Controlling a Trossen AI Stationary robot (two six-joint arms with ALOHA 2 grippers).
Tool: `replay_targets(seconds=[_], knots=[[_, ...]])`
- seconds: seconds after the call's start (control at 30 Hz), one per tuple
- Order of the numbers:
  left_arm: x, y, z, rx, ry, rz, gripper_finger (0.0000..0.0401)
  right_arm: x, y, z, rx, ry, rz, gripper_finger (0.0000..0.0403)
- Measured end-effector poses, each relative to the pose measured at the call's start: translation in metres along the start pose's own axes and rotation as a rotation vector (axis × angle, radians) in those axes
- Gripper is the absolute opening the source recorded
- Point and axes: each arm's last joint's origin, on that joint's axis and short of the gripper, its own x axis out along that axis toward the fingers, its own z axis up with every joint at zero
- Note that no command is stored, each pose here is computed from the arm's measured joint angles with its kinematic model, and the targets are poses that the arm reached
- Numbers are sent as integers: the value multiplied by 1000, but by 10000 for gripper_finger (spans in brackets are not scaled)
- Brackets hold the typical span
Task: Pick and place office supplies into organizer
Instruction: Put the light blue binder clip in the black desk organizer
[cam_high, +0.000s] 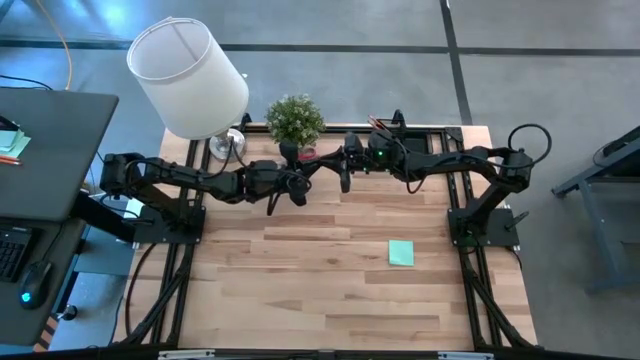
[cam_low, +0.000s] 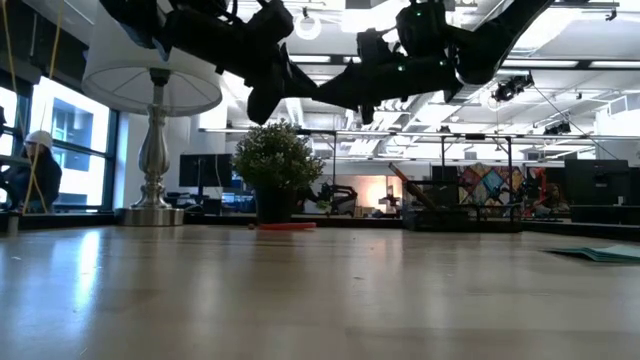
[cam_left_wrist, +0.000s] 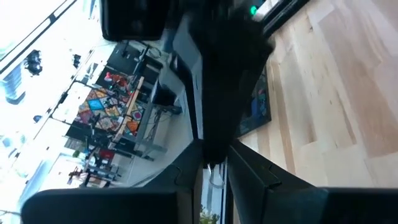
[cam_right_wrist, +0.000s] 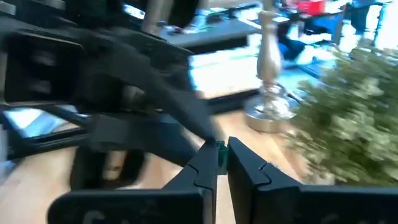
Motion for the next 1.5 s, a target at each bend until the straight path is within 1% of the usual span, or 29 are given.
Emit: replay_targets(seconds=[0.07,0.13,0.27,0.33,0.47,0.57,0.63,0.73,0.87,1.0,1.2,1.37,1.5], knots=[[0,-1,2,-4,-31,-23,55,0,-3,-2,-1,14,-51,9],[0,-2,2,-7,-60,-54,68,0,-4,-2,-11,10,-77,5],[0,-2,2,-17,-59,-55,119,-1,-7,-4,-17,34,-99,6],[0,-1,1,-20,-33,-35,148,-3,-14,-8,-35,77,-164,5],[0,0,0,-23,6,-1,196,-11,-34,-19,-61,208,-330,4],[0,0,0,-42,9,2,220,-22,-54,-29,-43,333,-449,7],[0,0,0,-59,12,4,229,-31,-67,-34,-18,403,-507,7],[0,0,-1,-97,13,6,233,-41,-78,-39,16,477,-546,4],[0,0,-1,-121,15,4,226,-53,-85,-42,50,554,-578,5],[0,0,-1,-154,16,7,214,-67,-87,-38,71,619,-624,11],[0,0,-1,-179,16,8,199,-86,-84,-30,94,681,-701,5],[0,1,0,-183,12,12,193,-94,-88,-37,124,720,-736,13],[0,1,0,-184,9,16,194,-105,-96,-48,165,745,-811,27]])
